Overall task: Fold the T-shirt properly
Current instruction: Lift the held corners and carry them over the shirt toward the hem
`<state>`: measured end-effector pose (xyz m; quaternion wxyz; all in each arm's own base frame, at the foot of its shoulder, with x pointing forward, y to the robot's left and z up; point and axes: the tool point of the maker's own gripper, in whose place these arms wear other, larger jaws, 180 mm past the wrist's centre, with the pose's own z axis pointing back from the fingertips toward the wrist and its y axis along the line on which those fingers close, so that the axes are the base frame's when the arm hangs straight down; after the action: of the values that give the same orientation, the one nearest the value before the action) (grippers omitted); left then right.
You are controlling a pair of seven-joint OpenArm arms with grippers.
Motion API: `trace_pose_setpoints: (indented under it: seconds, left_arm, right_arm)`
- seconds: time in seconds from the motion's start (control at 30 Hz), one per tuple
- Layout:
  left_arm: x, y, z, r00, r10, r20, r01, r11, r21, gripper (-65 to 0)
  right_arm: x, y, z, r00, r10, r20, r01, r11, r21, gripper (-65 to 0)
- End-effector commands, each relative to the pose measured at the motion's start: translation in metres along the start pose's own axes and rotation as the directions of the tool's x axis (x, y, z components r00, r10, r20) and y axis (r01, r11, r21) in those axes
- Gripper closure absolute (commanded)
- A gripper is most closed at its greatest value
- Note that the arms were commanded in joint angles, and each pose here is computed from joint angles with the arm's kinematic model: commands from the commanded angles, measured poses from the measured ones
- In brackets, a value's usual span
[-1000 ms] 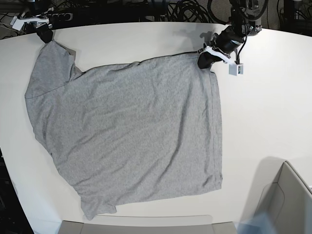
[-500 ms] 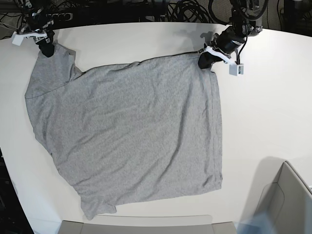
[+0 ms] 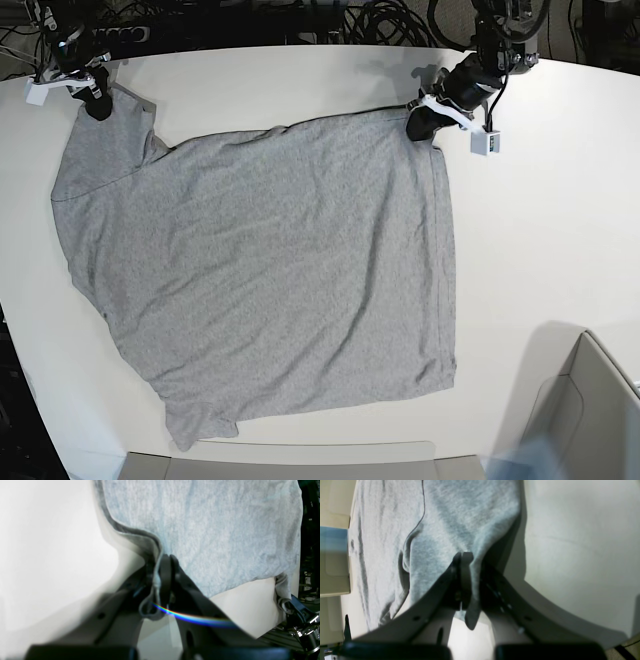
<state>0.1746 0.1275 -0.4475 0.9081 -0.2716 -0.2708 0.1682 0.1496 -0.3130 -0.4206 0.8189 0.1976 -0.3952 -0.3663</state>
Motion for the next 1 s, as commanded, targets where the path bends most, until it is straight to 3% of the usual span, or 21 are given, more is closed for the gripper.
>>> trace_pose_setpoints:
  seconds: [0.0, 0.17, 0.37, 0.47, 0.7, 0.97]
  left_arm:
    - [-0.002, 0.006, 0.002, 1.000, -0.020, -0.022, 0.021, 0.999, 0.026, 0.0]
    - [0.002, -0.004, 0.003, 0.995, -0.097, -0.020, 0.097, 0.995, -0.038, 0.0]
    - [0.020, 0.016, 0.016, 0.990, -0.142, 0.003, 0.142, 0.990, 0.001, 0.0]
    - [0.037, 0.030, 0.029, 0.986, -0.158, 0.052, 0.157, 0.987, 0.023, 0.0]
    - [0.036, 0.062, 0.055, 0.984, -0.175, -0.037, 0.178, 0.980, 0.087, 0.0]
    - [0.019, 0.082, 0.075, 0.985, -0.158, -0.070, 0.166, 0.977, 0.132, 0.0]
  right_arm:
    - [-0.002, -0.019, 0.011, 0.998, 0.030, -0.048, -0.033, 0.997, -0.070, 0.0]
    - [0.006, -0.026, 0.018, 0.998, 0.049, -0.045, -0.053, 0.995, -0.089, 0.0]
    - [0.011, -0.026, 0.023, 0.998, 0.053, -0.035, -0.056, 0.994, -0.092, 0.0]
    - [0.006, -0.015, 0.022, 0.990, 0.138, -0.032, -0.139, 0.988, -0.066, 0.0]
    - [0.004, 0.033, 0.024, 0.933, 0.353, 0.064, -0.354, 0.935, 0.001, 0.0]
    - [0.003, 0.061, 0.038, 0.863, 0.474, 0.172, -0.479, 0.877, -0.014, 0.0]
